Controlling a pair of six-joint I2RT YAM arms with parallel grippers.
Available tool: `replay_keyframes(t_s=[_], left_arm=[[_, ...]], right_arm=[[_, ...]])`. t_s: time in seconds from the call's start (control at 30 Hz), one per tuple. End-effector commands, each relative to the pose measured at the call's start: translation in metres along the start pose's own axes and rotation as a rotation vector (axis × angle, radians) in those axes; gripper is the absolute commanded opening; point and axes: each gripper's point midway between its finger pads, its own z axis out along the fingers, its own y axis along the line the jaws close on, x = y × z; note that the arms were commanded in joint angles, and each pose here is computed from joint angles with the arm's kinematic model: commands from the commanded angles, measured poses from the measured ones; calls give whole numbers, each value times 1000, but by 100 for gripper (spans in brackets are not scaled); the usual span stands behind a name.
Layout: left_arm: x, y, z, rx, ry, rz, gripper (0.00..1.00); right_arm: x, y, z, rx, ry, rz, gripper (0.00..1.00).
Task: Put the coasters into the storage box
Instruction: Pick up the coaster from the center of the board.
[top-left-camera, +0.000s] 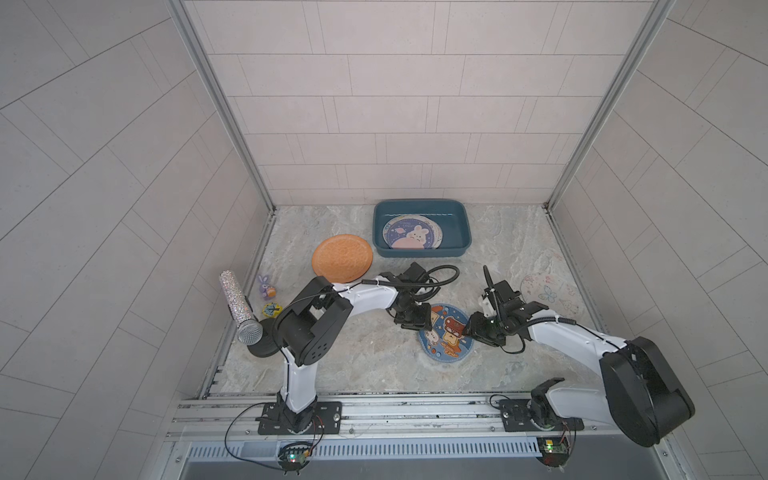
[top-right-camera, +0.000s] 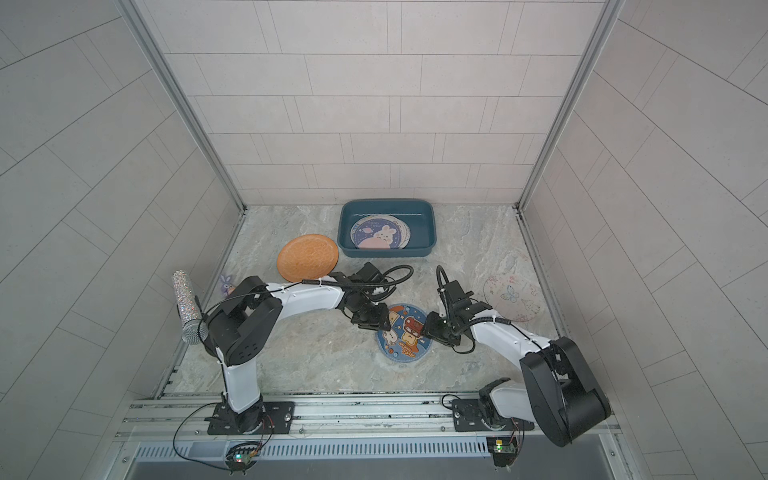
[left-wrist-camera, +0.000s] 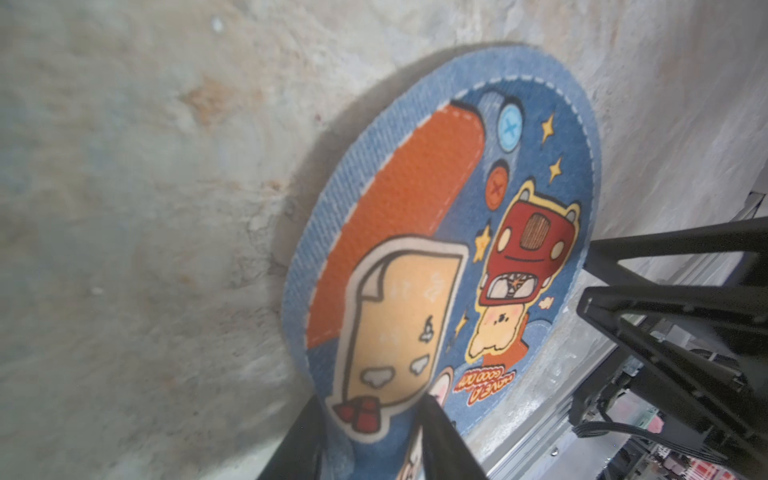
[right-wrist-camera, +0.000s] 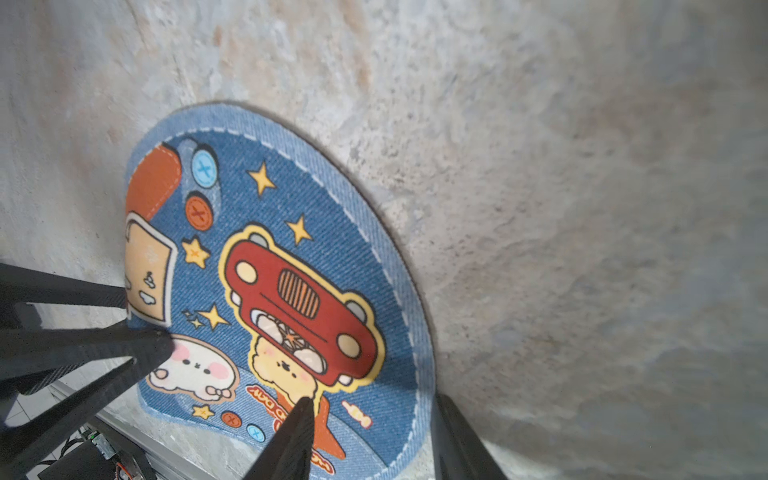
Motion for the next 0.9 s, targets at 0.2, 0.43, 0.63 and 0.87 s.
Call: replay_keyframes(t_s=[0.2, 0.43, 0.63, 0.87], left_arm=[[6, 6, -2, -51, 12, -2, 7], [-19, -14, -39, -15, -81, 9, 0], [-54, -29, -100, -4, -202, 60, 0], [-102, -50, -159, -6, -319, 148, 0]], right_arm=[[38, -41, 14, 133, 115, 67, 49], [32, -33, 7, 101, 83, 61, 58], [21, -19, -5, 47, 41, 50, 73], [12, -5, -15, 10, 35, 26, 83]])
